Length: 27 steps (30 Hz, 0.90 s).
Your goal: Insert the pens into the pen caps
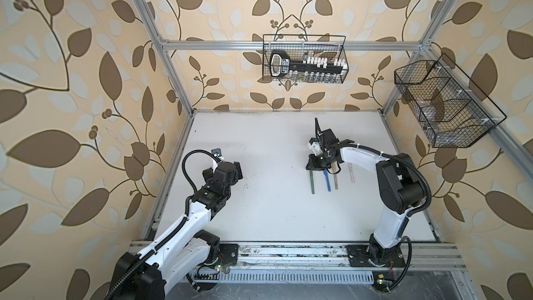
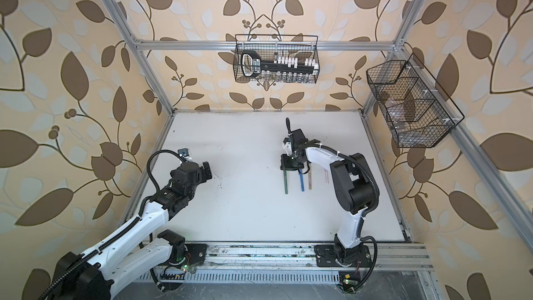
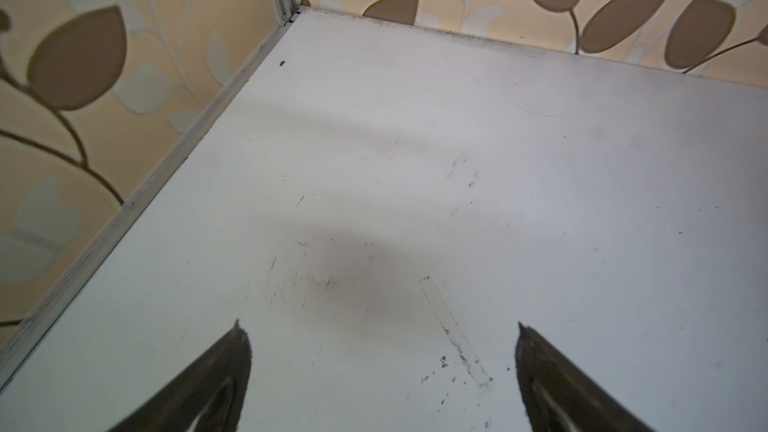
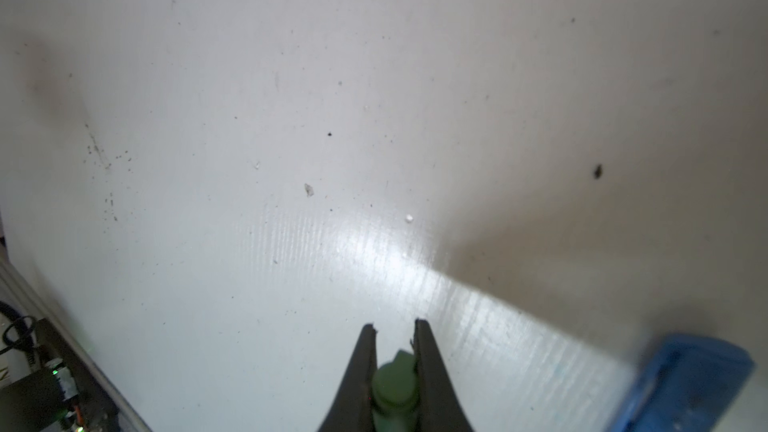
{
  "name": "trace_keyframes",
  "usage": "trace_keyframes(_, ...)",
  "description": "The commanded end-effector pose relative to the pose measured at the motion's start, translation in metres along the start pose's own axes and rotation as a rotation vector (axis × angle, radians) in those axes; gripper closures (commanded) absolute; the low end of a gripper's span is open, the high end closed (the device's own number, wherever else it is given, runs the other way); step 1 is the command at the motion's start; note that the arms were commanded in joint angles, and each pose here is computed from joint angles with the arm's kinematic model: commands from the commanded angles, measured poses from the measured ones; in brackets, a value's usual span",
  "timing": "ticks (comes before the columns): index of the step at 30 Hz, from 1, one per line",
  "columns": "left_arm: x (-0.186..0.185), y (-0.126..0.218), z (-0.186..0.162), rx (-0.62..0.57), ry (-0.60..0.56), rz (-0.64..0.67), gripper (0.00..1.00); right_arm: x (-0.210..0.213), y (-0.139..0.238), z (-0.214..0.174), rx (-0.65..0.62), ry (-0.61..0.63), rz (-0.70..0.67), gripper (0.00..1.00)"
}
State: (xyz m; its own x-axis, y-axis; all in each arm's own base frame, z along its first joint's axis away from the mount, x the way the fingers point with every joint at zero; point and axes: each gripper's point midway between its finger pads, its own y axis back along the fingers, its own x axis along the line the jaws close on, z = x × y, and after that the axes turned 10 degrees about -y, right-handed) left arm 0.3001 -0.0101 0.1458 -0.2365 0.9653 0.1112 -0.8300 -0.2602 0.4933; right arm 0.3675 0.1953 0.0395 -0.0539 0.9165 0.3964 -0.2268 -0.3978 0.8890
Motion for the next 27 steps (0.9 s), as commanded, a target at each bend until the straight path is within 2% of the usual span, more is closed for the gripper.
trace_keyframes(1,0.021,-0.006,0.015,-0.061,0.012,0.110,0.01,-0.018,-0.007,-0.001,-0.041,0.026,-0.083,0.76)
trace_keyframes(8,0.036,-0.015,0.018,-0.099,-0.038,0.166,0.01,-0.014,0.032,0.029,-0.247,0.056,-0.061,0.49)
trace_keyframes(12,0.054,-0.020,0.010,-0.155,-0.006,0.229,0.01,-0.017,0.083,0.044,-0.450,0.087,-0.063,0.44)
trace_keyframes(17,0.059,-0.033,0.000,-0.174,-0.017,0.191,0.01,-0.073,0.152,0.035,-0.757,0.050,-0.244,0.32)
trace_keyframes(20,0.054,-0.036,-0.004,-0.248,-0.036,0.144,0.01,-0.104,0.178,0.020,-0.940,0.033,-0.379,0.21)
trace_keyframes(23,0.059,-0.040,-0.003,-0.252,-0.010,0.144,0.01,-0.133,0.189,0.008,-1.060,-0.006,-0.454,0.19)
trace_keyframes(25,0.053,-0.051,-0.002,-0.243,0.009,0.072,0.01,-0.154,0.191,0.003,-1.098,-0.037,-0.485,0.19)
trace_keyframes(27,0.046,-0.067,0.001,-0.220,0.029,0.020,0.01,-0.172,0.188,0.001,-1.136,-0.085,-0.457,0.18)
